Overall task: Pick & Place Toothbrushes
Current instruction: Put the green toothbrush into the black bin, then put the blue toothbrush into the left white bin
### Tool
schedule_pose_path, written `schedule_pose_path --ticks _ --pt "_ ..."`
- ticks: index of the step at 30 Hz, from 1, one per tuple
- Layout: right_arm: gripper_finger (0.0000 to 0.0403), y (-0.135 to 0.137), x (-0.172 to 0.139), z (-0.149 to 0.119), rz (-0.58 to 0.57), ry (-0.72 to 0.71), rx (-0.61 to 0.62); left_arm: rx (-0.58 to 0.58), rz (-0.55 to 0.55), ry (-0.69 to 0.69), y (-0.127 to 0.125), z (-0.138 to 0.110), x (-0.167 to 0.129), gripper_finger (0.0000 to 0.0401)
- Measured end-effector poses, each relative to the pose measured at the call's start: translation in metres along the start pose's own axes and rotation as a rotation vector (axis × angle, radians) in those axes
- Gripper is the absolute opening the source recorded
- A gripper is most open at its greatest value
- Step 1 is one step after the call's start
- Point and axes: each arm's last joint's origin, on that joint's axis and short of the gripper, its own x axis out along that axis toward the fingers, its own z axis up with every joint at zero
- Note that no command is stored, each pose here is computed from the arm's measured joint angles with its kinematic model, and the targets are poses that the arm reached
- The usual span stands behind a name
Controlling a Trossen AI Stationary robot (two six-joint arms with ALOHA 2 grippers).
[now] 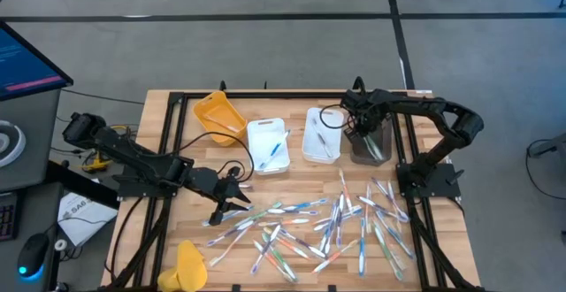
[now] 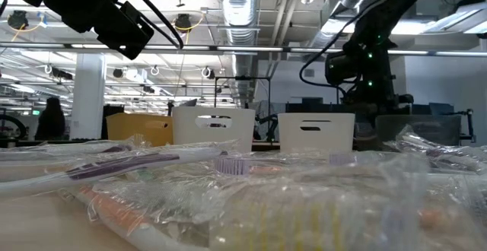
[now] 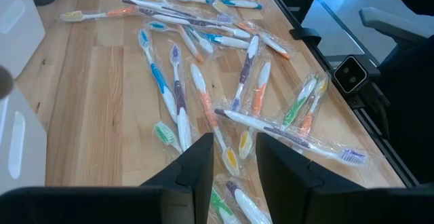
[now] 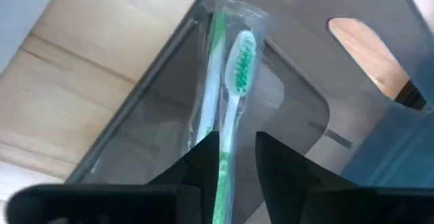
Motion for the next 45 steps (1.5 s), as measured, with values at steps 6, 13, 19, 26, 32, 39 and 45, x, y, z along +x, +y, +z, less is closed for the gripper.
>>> schedule_pose_path --ticks 6,13,19,26,32,39,45 --pt "0.0120 -0.001 -0.003 0.000 -0.022 0.014 -0.057 0.000 0.000 0.000 0.000 0.000 0.000 0.0104" --pt "0.0139 -0.004 -0.044 -0.003 -0.055 -0.094 -0.076 0.000 0.000 0.001 0.000 0.000 0.000 0.0104" --pt "0.0144 0.008 -0.094 -0.032 0.029 -0.293 -0.201 0.000 0.000 0.001 0.000 0.000 0.000 0.0104" --pt "0.0137 0.039 -0.131 -0.080 0.159 -0.483 -0.500 0.026 0.001 0.001 0.000 0.000 0.000 0.0104" --pt "0.0133 0.081 -0.146 -0.111 0.302 -0.617 -0.637 0.051 0.001 0.000 0.000 0.000 0.000 0.0104" --pt "0.0137 0.139 -0.152 -0.135 0.335 -0.859 -0.988 0.038 -0.062 -0.033 -0.008 0.003 0.000 0.0104" --pt "0.0138 0.159 -0.161 -0.134 0.316 -1.067 -1.164 0.149 -0.094 -0.158 -0.027 0.036 -0.008 0.0104"
